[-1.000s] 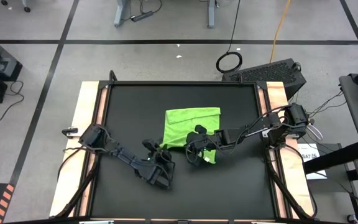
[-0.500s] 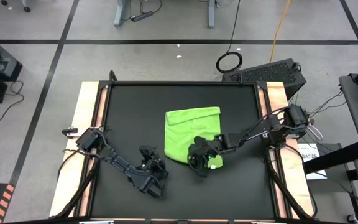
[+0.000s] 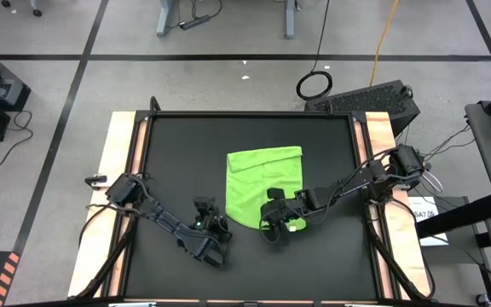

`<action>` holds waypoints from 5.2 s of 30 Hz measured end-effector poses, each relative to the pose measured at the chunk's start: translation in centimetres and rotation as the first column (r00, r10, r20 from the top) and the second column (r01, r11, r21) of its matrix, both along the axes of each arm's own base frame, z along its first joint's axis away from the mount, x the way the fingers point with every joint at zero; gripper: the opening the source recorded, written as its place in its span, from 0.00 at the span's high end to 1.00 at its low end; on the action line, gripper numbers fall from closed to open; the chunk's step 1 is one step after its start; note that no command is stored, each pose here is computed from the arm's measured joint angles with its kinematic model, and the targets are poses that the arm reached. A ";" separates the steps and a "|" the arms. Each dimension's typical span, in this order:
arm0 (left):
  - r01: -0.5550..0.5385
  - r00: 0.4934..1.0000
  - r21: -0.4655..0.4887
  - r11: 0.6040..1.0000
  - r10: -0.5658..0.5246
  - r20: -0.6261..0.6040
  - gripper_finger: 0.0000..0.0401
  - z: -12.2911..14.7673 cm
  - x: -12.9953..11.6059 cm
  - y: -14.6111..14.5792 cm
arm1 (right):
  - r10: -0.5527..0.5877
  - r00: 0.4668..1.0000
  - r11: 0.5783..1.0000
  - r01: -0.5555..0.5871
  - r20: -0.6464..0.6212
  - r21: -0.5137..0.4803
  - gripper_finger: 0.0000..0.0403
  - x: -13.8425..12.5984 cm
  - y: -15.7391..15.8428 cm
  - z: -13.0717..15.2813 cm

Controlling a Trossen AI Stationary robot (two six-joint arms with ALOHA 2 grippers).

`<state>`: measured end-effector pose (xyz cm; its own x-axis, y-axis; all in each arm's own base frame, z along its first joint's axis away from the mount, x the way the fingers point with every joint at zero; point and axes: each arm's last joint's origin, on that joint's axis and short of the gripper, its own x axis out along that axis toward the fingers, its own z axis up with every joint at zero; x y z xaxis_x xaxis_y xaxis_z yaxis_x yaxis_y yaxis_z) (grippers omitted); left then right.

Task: Roll towel into tight, uniform cylinder
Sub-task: Fold the green towel

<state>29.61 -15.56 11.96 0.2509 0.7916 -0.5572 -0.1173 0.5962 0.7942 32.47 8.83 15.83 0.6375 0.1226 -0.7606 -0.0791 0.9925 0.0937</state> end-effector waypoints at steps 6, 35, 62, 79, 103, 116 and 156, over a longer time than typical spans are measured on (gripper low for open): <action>0.002 0.999 0.051 0.999 -0.005 0.053 0.49 -1.2 -0.4 1.0 | 0.009 0.999 0.997 -0.007 0.034 -0.079 0.65 0.2 -0.2 0.1; 0.283 0.847 -0.602 0.747 0.101 0.523 0.49 0.6 -4.1 3.6 | 0.066 0.997 0.988 -0.061 0.031 -0.145 0.72 0.4 -1.1 0.1; 0.435 0.825 -0.687 0.582 0.049 0.563 0.49 -0.8 -4.6 4.9 | -0.042 0.993 0.988 0.058 0.111 -0.145 0.72 1.7 -5.3 0.6; 0.497 0.675 -0.579 0.646 0.132 0.726 0.49 1.8 -2.5 4.4 | -0.036 0.997 0.986 0.045 0.062 -0.158 0.72 1.3 -5.4 0.2; 0.391 0.392 -0.416 0.821 0.260 0.882 0.49 4.5 -1.3 4.7 | -0.164 0.985 0.985 0.167 0.050 -0.044 0.72 1.2 -5.3 0.1; 0.419 0.275 -0.404 0.813 0.311 0.910 0.49 5.6 -1.1 4.7 | -0.348 0.937 0.931 0.344 0.012 0.123 0.72 1.2 -5.3 0.1; 0.422 0.218 -0.406 0.811 0.344 0.914 0.49 6.1 -0.5 5.9 | -0.370 0.929 0.920 0.366 0.005 0.143 0.72 1.2 -5.3 0.1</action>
